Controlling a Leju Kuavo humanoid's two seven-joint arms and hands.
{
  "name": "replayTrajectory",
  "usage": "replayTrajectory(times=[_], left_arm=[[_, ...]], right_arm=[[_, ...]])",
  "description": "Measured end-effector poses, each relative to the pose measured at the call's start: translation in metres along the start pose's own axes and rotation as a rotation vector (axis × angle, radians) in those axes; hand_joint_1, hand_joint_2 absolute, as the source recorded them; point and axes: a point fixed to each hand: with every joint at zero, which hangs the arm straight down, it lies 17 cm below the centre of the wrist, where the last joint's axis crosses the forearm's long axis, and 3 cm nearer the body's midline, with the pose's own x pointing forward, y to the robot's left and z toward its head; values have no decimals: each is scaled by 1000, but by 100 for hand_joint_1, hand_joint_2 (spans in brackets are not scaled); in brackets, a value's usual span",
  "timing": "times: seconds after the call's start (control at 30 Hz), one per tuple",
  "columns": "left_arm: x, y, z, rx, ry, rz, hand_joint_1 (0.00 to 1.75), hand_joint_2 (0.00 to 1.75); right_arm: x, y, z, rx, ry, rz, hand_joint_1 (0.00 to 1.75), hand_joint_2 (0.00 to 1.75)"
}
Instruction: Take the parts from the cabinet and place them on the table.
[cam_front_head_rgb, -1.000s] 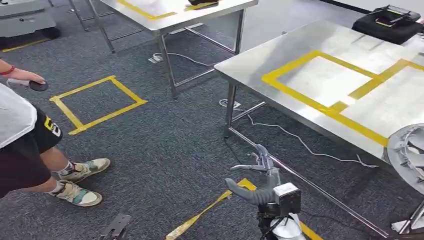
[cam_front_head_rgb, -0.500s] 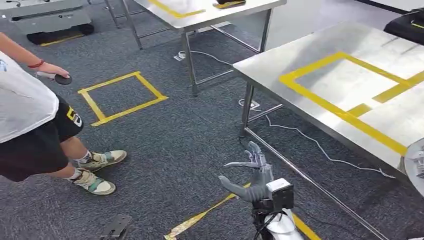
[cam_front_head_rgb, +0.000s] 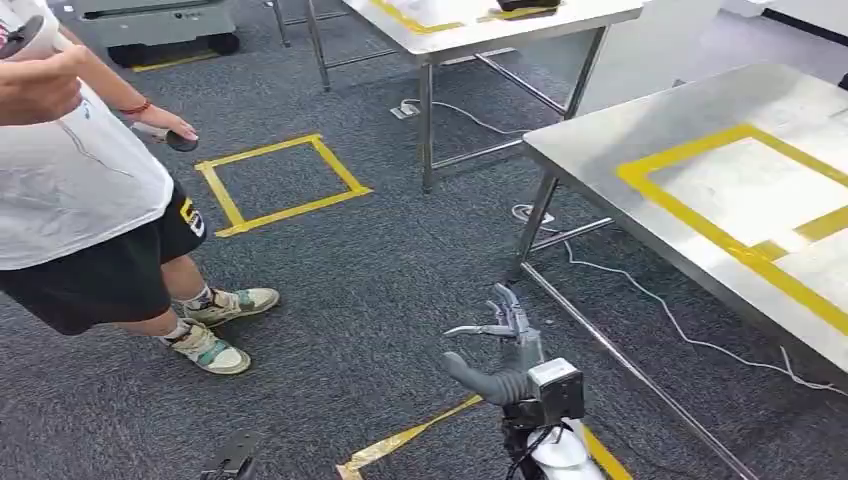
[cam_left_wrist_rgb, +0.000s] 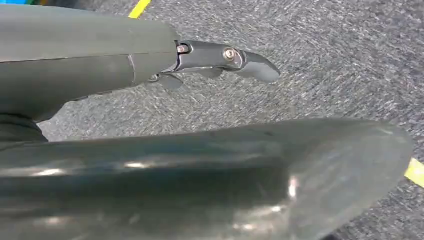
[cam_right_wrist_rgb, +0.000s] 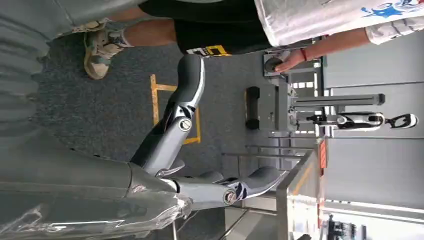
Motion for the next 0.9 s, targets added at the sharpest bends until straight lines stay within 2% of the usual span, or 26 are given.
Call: replayTrajectory(times=[0.67, 0.8, 0.9], left_arm=[[-3, -5, 2, -17, 2, 5, 0, 0], [-4, -4, 1, -16, 3, 5, 0, 0], [-7, -6, 2, -23, 13, 8, 0, 0]], right_arm=[[-5, 0, 4, -13, 17, -1, 0, 0], [-6, 0, 3, -14, 38, -66, 0, 0], [-22, -1, 9, -26, 123, -194, 0, 0]])
